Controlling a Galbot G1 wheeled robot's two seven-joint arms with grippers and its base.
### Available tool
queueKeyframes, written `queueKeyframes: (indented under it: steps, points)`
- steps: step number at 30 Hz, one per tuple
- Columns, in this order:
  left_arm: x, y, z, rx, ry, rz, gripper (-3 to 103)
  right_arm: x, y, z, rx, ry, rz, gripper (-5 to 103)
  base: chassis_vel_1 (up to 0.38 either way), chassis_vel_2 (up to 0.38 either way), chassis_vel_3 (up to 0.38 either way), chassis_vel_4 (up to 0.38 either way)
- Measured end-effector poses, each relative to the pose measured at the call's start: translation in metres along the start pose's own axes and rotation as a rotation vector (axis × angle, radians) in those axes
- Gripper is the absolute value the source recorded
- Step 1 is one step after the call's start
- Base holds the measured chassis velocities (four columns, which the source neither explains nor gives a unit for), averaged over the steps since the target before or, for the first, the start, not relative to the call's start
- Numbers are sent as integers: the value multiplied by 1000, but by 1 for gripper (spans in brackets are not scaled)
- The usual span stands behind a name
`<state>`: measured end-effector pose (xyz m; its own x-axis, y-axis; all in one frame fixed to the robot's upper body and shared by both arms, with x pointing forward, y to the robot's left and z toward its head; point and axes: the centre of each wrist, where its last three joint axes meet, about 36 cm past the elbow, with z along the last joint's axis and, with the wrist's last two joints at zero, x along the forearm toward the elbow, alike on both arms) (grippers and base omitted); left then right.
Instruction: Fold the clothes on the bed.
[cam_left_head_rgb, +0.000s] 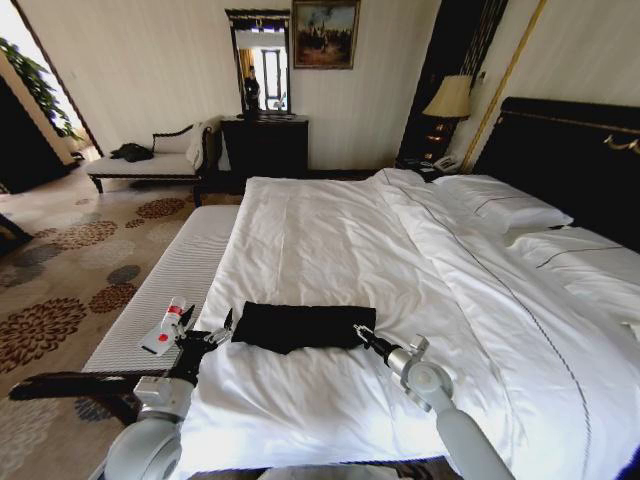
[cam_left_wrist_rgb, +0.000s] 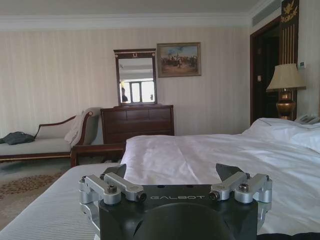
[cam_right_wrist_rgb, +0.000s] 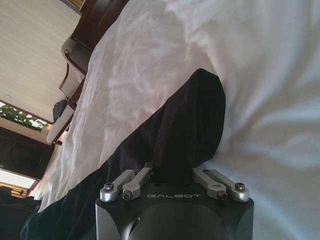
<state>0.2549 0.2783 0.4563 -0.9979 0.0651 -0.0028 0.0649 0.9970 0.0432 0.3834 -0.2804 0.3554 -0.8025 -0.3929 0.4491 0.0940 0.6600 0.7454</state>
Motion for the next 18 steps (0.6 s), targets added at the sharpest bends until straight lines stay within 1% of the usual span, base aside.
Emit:
queueKeyframes:
  steps: [1, 3, 4, 5, 12, 15, 16, 18]
  points:
    - [0, 0, 0, 0, 0, 0, 100, 0, 0, 0, 0, 0, 0, 22, 0, 0, 0, 0]
    - [0, 0, 0, 0, 0, 0, 100, 1, -1, 1, 1, 1, 3, 12, 0, 0, 0, 0]
    - [0, 0, 0, 0, 0, 0, 100, 1, -1, 2, 1, 0, 3, 12, 0, 0, 0, 0]
    - [0, 0, 0, 0, 0, 0, 100, 1, -1, 2, 0, -2, 2, 8, 0, 0, 0, 0]
    - [0, 0, 0, 0, 0, 0, 100, 2, 1, 3, 13, -10, -5, 8, 0, 0, 0, 0]
    - [0, 0, 0, 0, 0, 0, 100, 5, 8, 6, 34, -13, -2, 8, 0, 0, 0, 0]
    - [0, 0, 0, 0, 0, 0, 100, 5, 8, 6, 34, -13, -2, 8, 0, 0, 0, 0]
    - [0, 0, 0, 0, 0, 0, 100, 10, 16, 8, 35, -10, 5, 8, 0, 0, 0, 0]
